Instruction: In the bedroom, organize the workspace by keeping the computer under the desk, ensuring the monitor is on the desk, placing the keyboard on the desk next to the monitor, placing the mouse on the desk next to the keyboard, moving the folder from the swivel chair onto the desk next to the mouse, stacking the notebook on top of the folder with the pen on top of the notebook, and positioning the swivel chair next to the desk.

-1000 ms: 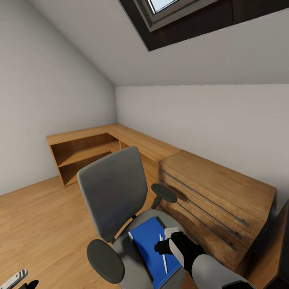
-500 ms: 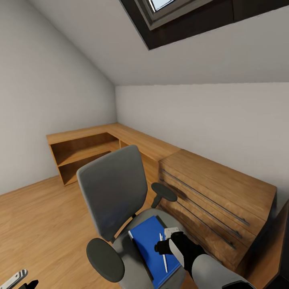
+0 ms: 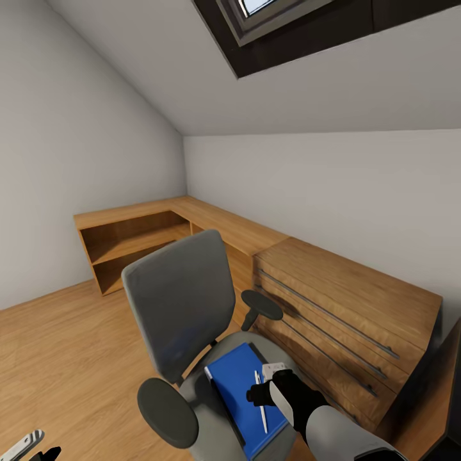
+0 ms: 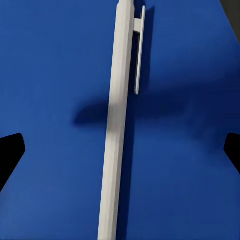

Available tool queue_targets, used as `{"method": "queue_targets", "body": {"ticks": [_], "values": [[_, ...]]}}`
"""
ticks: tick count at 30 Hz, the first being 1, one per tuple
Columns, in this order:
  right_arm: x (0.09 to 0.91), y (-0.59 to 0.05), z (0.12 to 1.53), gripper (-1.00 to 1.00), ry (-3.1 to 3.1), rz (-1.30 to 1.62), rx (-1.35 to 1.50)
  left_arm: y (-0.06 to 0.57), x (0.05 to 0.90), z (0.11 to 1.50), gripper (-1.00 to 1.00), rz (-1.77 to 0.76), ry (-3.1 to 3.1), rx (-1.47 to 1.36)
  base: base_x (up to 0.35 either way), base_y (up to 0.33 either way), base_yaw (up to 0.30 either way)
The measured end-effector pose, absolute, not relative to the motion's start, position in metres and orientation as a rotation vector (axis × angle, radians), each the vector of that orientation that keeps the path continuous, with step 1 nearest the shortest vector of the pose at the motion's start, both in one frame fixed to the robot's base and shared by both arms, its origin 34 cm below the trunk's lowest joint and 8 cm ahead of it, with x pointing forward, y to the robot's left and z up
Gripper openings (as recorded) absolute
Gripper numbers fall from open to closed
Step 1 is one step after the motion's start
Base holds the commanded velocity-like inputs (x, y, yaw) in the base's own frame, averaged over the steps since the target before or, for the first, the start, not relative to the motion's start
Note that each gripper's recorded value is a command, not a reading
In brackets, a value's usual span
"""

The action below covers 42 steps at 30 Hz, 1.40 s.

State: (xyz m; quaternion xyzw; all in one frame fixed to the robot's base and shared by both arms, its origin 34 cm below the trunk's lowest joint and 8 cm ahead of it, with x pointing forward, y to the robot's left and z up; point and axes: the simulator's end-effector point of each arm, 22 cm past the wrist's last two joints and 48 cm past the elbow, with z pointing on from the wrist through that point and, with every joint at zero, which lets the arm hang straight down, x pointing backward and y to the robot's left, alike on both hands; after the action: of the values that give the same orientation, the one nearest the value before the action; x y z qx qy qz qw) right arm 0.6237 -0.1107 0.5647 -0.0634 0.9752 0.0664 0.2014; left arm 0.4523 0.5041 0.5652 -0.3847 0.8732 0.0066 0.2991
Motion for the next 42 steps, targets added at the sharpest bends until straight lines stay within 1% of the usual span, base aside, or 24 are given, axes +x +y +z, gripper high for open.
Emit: {"method": "queue_targets", "body": {"ticks": [32, 33, 42], "values": [[0.623, -0.111, 0.5555, 1.0, 2.724, 0.184, -0.177, 0.5035, 0.4506, 0.5549, 1.0, 0.018, 2.321, -1.024, 0.0, 0.0, 0.0], [0.623, -0.111, 0.5555, -1.0, 2.724, 0.184, -0.177, 0.5035, 0.4506, 0.5549, 1.0, 0.018, 2.321, -1.024, 0.0, 0.0, 0.0], [0.6229, -0.1105, 0.5556, -1.0, 2.723, 0.186, -0.181, 0.5034, 0.4503, 0.5545, 1.0, 0.018, 2.322, -1.025, 0.0, 0.0, 0.0]]}}
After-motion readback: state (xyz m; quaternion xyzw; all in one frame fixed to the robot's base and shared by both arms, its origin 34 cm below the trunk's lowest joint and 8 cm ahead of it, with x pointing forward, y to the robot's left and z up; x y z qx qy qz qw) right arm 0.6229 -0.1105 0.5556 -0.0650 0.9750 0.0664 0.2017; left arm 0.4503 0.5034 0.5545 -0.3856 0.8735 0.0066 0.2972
